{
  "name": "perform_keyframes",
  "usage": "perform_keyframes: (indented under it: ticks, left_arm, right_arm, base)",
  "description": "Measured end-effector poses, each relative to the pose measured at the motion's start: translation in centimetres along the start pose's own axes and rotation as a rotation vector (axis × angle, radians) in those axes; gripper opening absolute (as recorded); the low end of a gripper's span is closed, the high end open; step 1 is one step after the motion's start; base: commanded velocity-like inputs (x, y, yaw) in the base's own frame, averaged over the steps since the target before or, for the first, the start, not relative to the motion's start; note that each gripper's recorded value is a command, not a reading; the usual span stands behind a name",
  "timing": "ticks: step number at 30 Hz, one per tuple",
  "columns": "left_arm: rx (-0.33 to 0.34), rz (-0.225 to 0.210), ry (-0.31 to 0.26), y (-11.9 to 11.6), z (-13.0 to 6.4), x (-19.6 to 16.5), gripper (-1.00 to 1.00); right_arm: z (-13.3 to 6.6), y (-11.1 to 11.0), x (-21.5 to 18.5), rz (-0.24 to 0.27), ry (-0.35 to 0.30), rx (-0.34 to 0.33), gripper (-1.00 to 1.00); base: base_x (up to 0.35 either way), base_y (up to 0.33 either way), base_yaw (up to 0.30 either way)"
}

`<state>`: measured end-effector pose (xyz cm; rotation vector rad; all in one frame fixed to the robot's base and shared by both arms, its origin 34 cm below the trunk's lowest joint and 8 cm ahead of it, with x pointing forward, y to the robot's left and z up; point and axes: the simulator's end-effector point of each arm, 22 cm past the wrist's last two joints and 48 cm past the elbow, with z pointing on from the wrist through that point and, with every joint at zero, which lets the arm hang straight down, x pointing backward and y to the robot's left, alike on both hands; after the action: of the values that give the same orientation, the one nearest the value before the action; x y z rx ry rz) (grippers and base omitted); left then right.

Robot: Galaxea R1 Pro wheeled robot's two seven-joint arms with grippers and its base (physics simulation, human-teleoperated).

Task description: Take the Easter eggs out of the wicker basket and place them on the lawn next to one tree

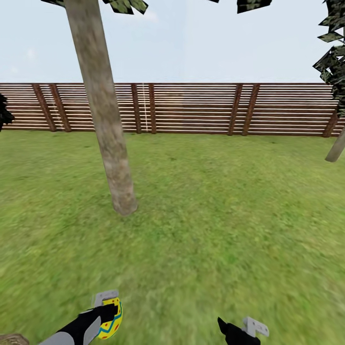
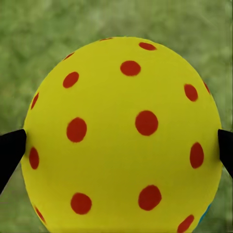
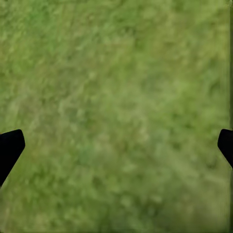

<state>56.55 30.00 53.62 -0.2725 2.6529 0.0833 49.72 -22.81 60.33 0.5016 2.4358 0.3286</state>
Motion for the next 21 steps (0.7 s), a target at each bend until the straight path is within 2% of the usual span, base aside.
perform_keyframes:
  ticks: [2, 8, 21]
  left_arm:
    - [0.031, -0.001, -0.001, -2.5, -0.2, -0.3, -1.00]
    - [0.076, -0.003, -0.028, -6.0, -0.6, -1.6, -1.00]
    - [0.081, -0.004, -0.038, -6.5, -0.9, -2.2, -1.00]
  right_arm:
    - [0.0, 0.0, 0.1, 0.000, 0.001, 0.001, 1.00]
    - [0.0, 0.0, 0.1, 0.000, 0.001, -0.001, 1.00]
    - [-0.1, 0.2, -0.2, 0.001, -0.004, -0.004, 1.00]
  base:
    - [0.280, -0.226, 0.000]
    - [0.280, -0.227, 0.165]
    - [0.280, -0.228, 0.264]
